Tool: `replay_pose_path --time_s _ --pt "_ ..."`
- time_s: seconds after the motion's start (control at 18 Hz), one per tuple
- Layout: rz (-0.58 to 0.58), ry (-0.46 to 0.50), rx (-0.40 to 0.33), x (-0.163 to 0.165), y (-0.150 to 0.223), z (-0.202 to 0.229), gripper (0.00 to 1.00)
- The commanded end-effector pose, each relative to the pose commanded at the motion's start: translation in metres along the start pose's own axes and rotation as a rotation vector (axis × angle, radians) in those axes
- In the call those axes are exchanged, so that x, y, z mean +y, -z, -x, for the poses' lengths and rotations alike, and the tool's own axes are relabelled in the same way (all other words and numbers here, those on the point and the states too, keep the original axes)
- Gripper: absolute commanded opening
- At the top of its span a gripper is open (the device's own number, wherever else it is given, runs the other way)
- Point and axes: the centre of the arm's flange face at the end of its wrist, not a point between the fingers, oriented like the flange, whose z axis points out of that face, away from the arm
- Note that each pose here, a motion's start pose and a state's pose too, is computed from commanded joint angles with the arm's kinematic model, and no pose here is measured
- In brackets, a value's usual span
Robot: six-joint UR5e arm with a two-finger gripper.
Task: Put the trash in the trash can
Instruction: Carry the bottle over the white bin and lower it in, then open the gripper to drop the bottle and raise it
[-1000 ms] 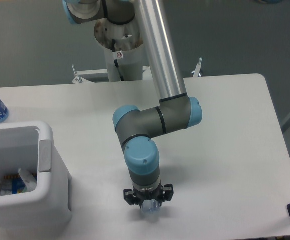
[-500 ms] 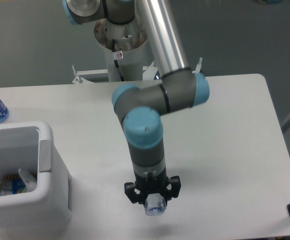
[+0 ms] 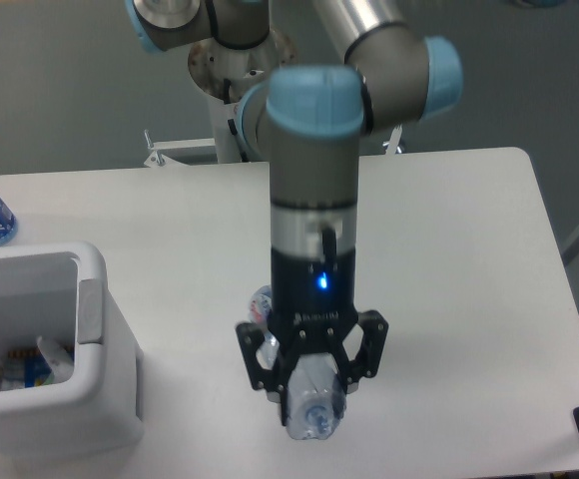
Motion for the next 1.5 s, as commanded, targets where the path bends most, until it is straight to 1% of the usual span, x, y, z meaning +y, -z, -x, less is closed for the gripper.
replay_pose_path --time_s 0.11,0.22,0.28,0.33,0.67,0.89,1.0,1.06,1.22,1.28,1.39,1.5 --pt "-0.013 -0.019 0.04 -0.003 0.009 -0.023 0.56" --pt "-0.029 -0.031 0.048 -0.007 0.021 -0.035 0.56" --pt "-0.03 -0.031 0.051 -0.007 0.021 -0.036 0.56" --pt "-0.04 -0.028 0.08 -0.006 0.023 -0.06 0.56" --pt "-0.025 -0.052 0.153 0.004 0.024 -0.122 0.56" --pt "0.001 -0.083 0.202 0.017 0.014 -0.162 0.56" --pt "0.013 -0.093 0.219 0.024 0.01 -0.176 0.56" --pt "0.023 -0.095 0.222 0.027 0.003 -0.177 0.56" --pt "0.054 -0.116 0.251 0.041 -0.014 -0.202 0.56" --pt "0.064 -0.121 0.255 0.045 -0.019 -0.206 0.57" --pt "0.077 -0.125 0.259 0.05 -0.03 -0.208 0.61" --pt "0.083 -0.129 0.266 0.054 -0.032 -0.213 0.61"
